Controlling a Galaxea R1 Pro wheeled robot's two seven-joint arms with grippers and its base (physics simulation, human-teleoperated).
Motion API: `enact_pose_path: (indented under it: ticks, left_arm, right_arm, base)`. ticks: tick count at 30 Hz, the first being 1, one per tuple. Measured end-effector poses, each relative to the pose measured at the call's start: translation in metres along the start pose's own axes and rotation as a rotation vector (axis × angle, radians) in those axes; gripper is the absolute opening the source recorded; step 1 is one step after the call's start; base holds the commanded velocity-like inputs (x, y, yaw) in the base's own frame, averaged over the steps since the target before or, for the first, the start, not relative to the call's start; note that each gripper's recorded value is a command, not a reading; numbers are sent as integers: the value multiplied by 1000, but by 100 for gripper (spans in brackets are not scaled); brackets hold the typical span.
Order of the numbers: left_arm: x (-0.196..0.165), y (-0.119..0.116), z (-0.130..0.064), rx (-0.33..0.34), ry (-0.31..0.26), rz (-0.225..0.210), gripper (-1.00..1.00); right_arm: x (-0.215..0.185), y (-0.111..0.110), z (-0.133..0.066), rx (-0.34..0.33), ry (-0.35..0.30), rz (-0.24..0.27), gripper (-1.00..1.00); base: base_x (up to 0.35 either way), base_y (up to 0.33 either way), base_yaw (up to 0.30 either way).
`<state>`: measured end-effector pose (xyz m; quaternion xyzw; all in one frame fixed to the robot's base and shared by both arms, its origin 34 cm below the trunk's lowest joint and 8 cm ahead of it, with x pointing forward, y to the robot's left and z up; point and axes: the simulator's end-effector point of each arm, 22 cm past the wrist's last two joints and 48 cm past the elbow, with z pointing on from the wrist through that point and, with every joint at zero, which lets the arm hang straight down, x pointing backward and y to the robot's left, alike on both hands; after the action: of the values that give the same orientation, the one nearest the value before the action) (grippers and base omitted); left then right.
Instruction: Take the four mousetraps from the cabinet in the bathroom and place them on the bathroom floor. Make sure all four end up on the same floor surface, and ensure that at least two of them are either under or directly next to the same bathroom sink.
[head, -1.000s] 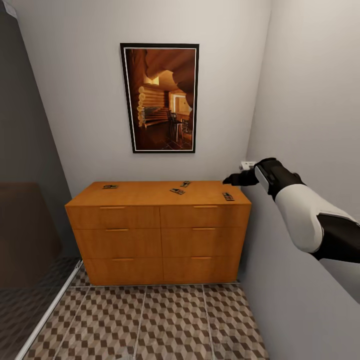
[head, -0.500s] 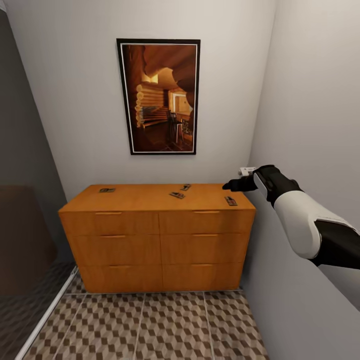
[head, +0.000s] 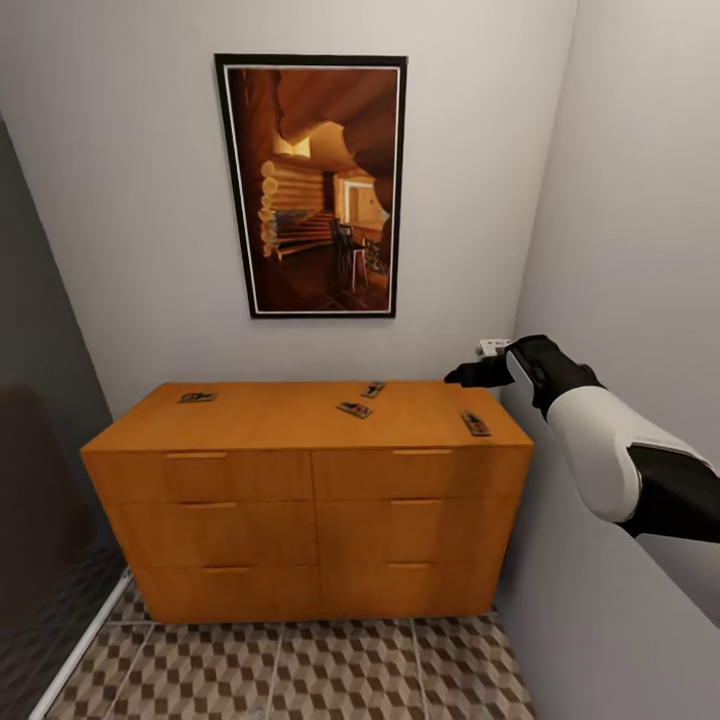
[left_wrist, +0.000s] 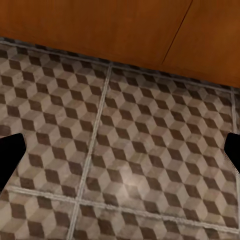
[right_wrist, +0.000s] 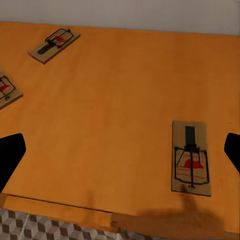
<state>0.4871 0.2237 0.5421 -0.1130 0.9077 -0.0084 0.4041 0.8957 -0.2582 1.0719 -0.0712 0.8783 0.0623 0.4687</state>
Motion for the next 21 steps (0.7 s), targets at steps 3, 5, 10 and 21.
enact_pose_path:
  ticks: [3, 5, 10, 21]
  left_arm:
    - [0, 0, 0, 0, 0, 0, 100]
    - [0, 0, 0, 0, 0, 0, 100]
    - [0, 0, 0, 0, 1, 0, 100]
    - [20, 8, -5, -12, 41, 8, 100]
  right_arm:
    - [4, 0, 2, 0, 4, 0, 100]
    - [5, 0, 3, -1, 3, -1, 100]
    - [11, 0, 7, -1, 2, -4, 100]
    - [25, -14, 11, 13, -1, -3, 100]
  base:
    - [298, 0, 0]
    - [190, 0, 0]
    - [79, 0, 0]
    - [12, 0, 0]
